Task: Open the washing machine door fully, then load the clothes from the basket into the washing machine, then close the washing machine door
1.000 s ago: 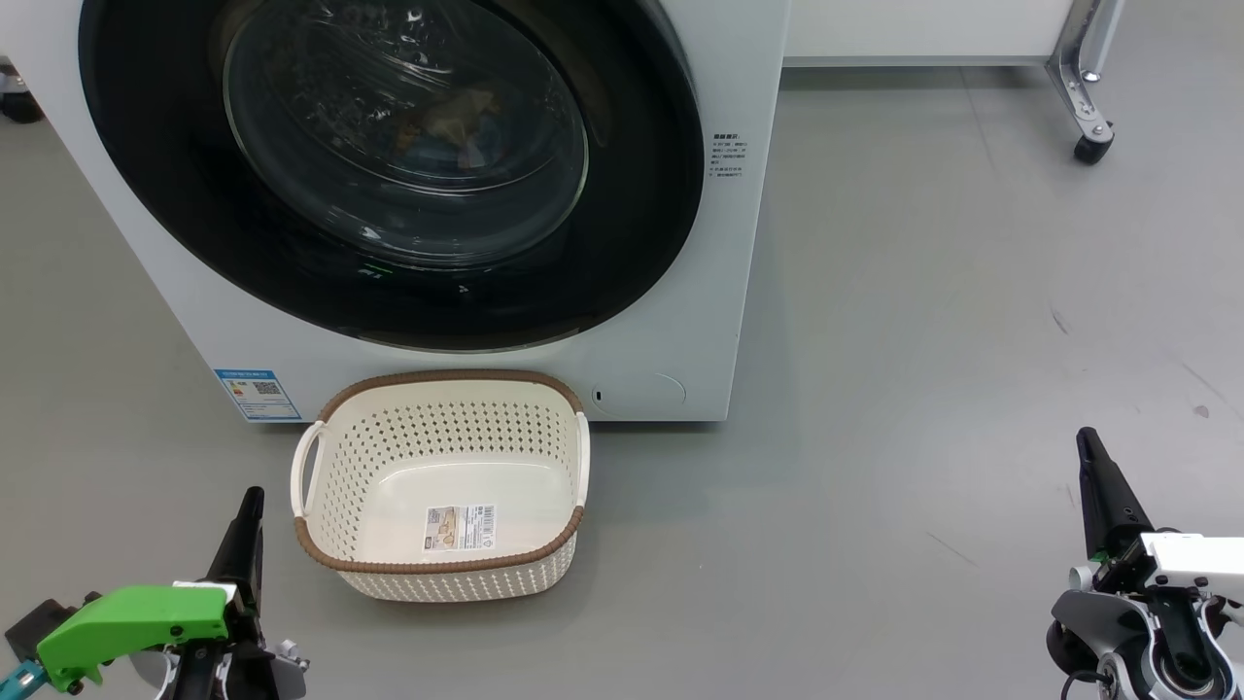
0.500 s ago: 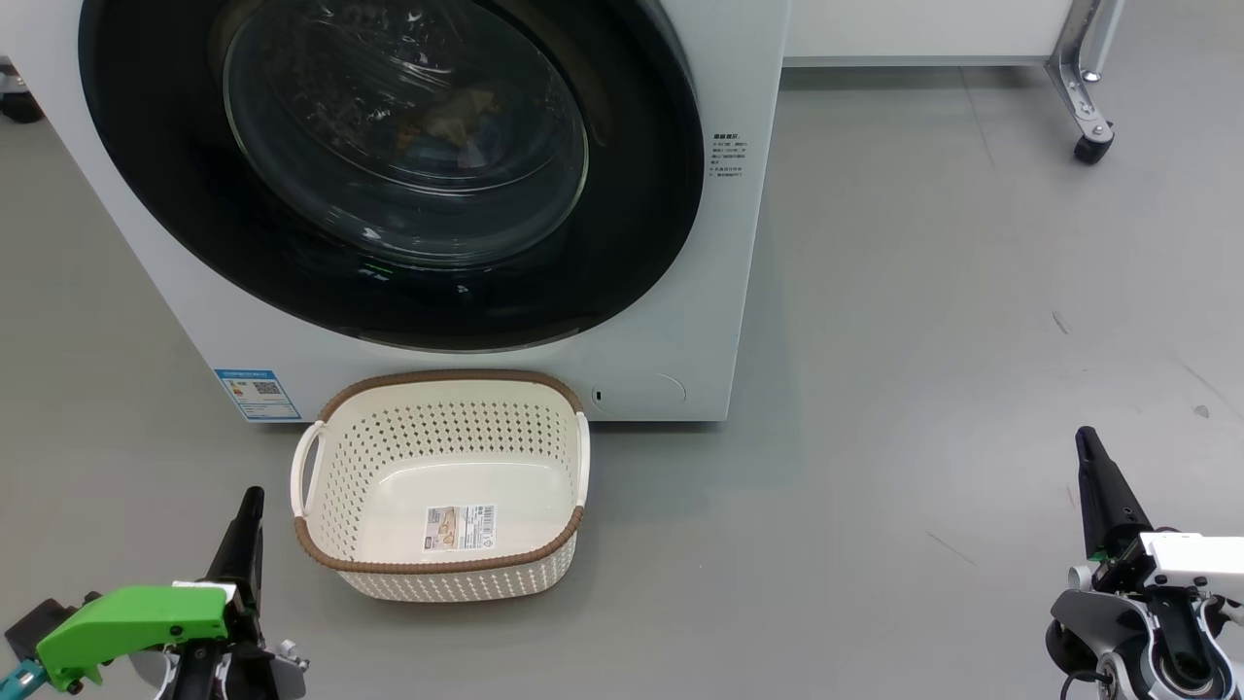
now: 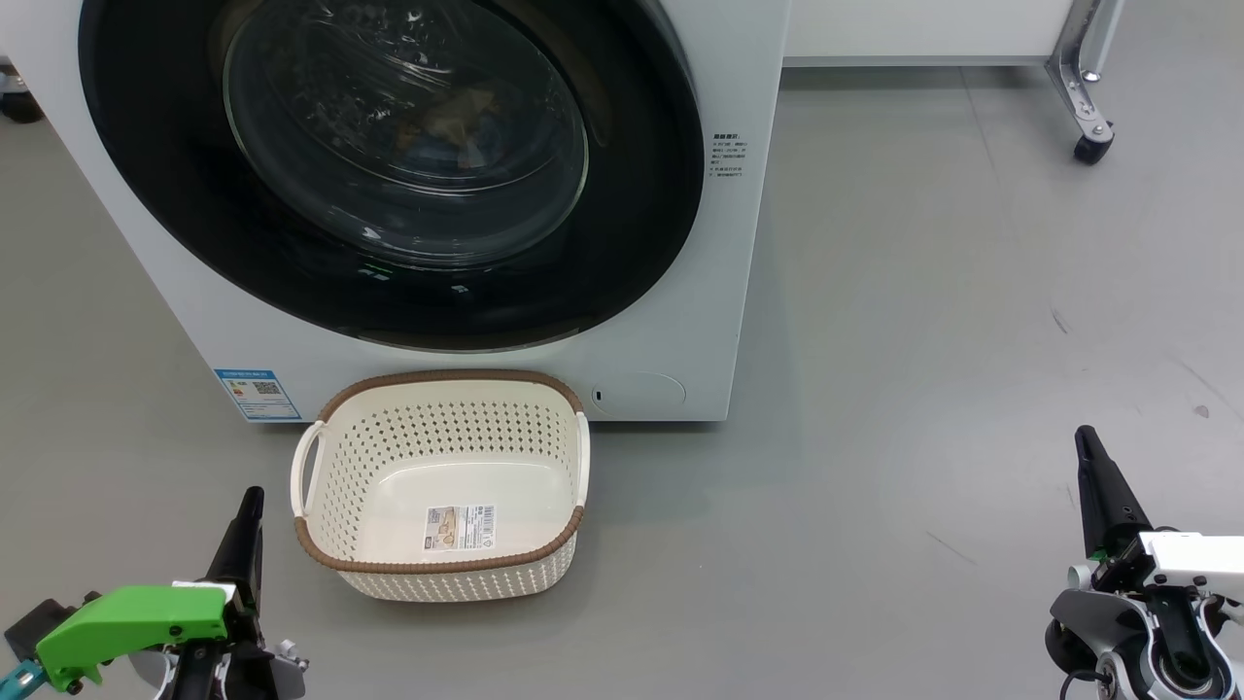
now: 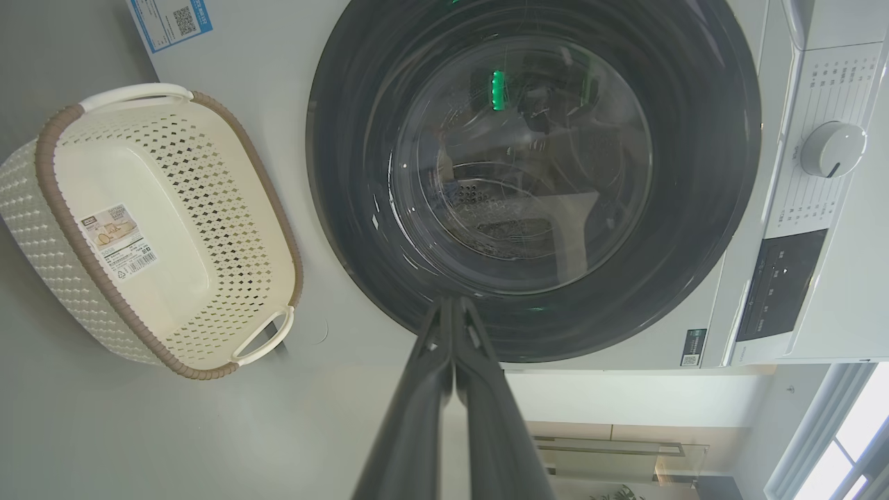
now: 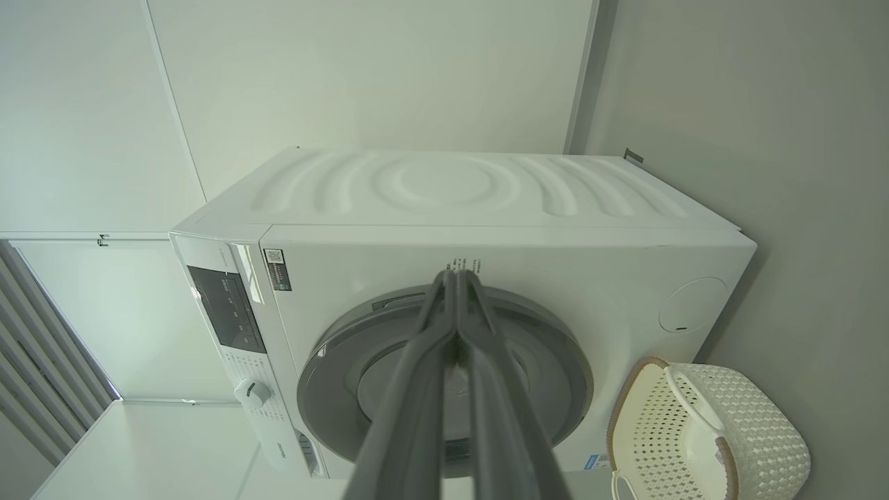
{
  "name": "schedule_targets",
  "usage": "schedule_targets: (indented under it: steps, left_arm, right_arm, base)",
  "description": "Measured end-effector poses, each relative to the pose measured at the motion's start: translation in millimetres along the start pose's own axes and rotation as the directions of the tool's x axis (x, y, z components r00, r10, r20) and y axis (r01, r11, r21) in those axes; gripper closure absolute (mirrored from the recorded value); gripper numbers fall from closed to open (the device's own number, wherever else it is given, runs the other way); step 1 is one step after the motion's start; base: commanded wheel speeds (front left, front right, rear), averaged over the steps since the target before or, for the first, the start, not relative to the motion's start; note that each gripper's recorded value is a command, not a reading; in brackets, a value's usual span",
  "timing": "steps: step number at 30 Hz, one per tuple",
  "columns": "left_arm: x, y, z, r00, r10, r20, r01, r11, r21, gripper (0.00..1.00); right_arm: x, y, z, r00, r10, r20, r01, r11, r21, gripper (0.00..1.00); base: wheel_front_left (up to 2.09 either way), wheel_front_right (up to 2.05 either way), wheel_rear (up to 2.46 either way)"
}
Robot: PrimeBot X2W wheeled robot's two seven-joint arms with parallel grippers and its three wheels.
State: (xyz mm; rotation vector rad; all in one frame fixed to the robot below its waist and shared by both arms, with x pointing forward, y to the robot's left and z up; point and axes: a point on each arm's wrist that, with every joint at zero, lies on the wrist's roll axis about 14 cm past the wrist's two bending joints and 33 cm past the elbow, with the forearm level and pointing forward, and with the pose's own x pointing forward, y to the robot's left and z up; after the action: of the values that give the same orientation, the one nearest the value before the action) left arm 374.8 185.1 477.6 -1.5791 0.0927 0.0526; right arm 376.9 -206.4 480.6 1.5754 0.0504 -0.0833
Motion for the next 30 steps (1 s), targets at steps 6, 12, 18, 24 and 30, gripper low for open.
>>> schedule_targets:
  steps: [6, 12, 18, 24, 30]
  left_arm:
    - [0.0, 0.0, 0.0, 1.0, 0.0, -0.001, 0.0, 1.0, 0.0, 1.0]
    - [0.0, 0.0, -0.1, 1.0, 0.0, -0.002, 0.0, 1.0, 0.0, 1.0]
    - [0.0, 0.0, 0.0, 1.0, 0.0, -0.002, 0.0, 1.0, 0.0, 1.0]
    - [0.0, 0.0, 0.1, 1.0, 0.0, -0.001, 0.0, 1.0, 0.0, 1.0]
    - [0.0, 0.0, 0.2, 1.0, 0.0, -0.001, 0.0, 1.0, 0.0, 1.0]
  right_arm:
    - [0.0, 0.0, 0.4, 1.0, 0.0, 0.003, 0.0, 1.0, 0.0, 1.0]
    - [0.0, 0.2, 0.3, 1.0, 0.001, 0.003, -0.001, 1.0, 0.0, 1.0]
    - [0.1, 0.2, 0.2, 1.0, 0.001, 0.003, -0.001, 1.0, 0.0, 1.0]
    - [0.1, 0.3, 0.1, 1.0, 0.001, 0.003, -0.001, 1.0, 0.0, 1.0]
    - [0.1, 0.4, 0.0, 1.0, 0.001, 0.002, -0.001, 1.0, 0.0, 1.0]
  base:
    - [0.0, 0.0, 0.0]
    - [0.0, 0.0, 0.0]
    - [0.0, 0.0, 0.0]
    - [0.0, 0.0, 0.0]
    - [0.0, 0.0, 0.0]
